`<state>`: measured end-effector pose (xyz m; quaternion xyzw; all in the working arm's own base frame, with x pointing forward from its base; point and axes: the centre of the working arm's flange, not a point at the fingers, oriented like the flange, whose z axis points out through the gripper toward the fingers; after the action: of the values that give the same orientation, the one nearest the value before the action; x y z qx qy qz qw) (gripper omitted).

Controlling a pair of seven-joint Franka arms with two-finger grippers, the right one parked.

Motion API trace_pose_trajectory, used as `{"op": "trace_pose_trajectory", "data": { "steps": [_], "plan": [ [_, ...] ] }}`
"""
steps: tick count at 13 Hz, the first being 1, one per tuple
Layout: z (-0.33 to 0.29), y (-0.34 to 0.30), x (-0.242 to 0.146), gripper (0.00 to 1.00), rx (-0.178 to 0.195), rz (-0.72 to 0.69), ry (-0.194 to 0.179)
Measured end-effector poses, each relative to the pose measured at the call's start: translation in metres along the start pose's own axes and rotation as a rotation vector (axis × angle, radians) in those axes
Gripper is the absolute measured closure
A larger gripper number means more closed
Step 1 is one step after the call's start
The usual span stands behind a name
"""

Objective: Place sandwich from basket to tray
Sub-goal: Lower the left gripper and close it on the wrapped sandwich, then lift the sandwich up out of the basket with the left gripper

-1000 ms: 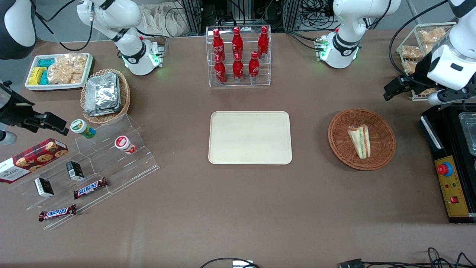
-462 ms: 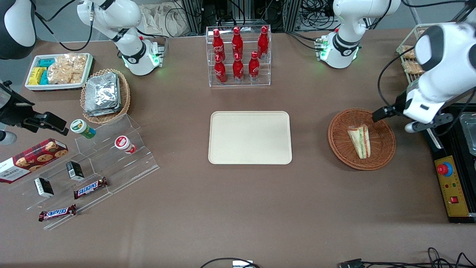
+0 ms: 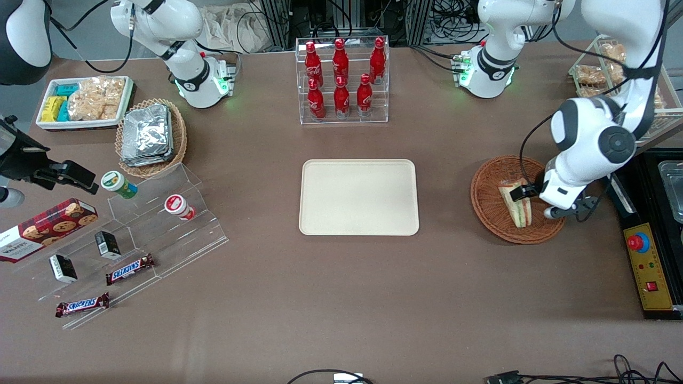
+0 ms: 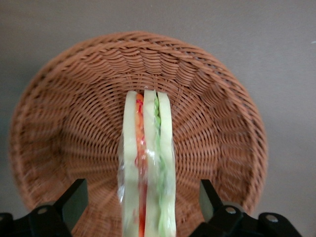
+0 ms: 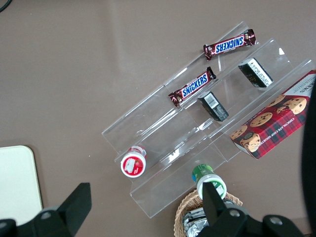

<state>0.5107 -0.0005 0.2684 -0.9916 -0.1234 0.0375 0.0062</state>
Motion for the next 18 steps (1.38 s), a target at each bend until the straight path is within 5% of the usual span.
{"op": "trace_pose_trajectory", "data": {
  "steps": [7,12,15,18],
  "plan": [
    [0.044,-0.002,-0.010,0.05,0.007,0.006,-0.019],
    [0.041,-0.002,-0.010,0.60,0.005,0.007,-0.013],
    [0.014,-0.001,-0.009,0.68,0.015,0.009,-0.050],
    [-0.084,0.003,-0.001,0.81,0.023,0.012,-0.079]
  ]
}}
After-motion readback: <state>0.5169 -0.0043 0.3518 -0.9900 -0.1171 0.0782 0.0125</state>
